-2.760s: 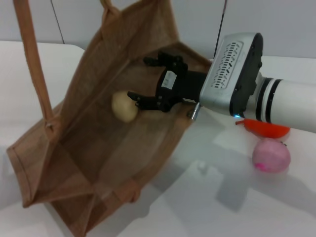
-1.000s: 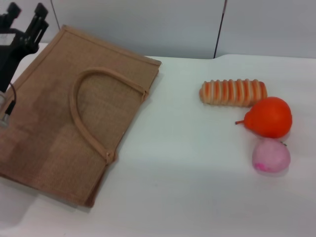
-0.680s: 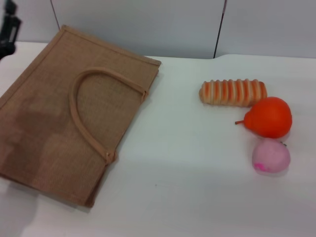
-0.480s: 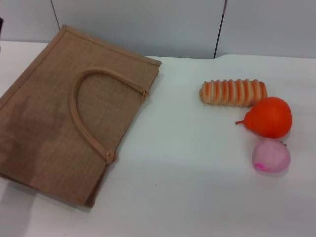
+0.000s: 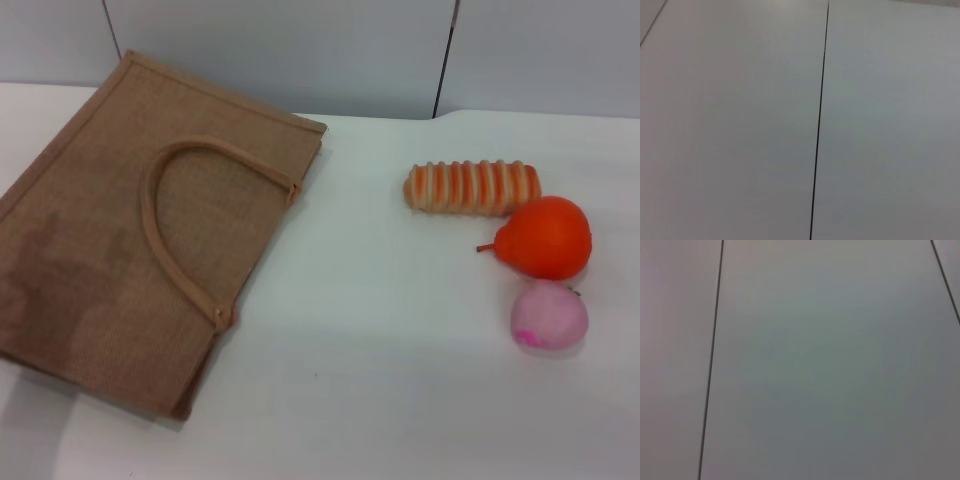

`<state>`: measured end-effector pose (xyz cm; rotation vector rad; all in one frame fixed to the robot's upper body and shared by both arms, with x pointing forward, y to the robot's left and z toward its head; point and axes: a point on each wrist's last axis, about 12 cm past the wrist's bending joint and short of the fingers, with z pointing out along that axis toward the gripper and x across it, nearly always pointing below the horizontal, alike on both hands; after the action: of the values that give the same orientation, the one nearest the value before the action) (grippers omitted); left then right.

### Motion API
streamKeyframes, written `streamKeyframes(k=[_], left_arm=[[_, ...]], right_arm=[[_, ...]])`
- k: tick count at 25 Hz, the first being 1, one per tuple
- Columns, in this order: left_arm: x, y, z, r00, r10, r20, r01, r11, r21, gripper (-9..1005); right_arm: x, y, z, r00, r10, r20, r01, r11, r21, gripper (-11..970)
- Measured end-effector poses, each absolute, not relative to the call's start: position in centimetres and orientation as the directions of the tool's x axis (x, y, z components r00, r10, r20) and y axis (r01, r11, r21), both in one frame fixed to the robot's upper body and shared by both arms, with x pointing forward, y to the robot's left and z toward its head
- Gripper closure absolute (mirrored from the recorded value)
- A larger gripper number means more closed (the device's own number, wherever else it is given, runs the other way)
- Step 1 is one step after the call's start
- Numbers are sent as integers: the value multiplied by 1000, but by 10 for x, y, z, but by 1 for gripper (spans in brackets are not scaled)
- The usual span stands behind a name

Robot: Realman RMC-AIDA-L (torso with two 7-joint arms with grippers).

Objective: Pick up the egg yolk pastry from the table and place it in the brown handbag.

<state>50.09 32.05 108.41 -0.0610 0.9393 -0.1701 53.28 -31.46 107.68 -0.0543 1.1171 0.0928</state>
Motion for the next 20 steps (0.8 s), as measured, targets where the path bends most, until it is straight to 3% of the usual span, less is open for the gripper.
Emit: streamKeyframes(k=[20], left_arm=[[501, 319, 1084, 575, -176, -799, 135, 984, -119, 285]], right_arm=[[534, -314, 1076, 424, 47, -904, -99, 995, 5, 74]])
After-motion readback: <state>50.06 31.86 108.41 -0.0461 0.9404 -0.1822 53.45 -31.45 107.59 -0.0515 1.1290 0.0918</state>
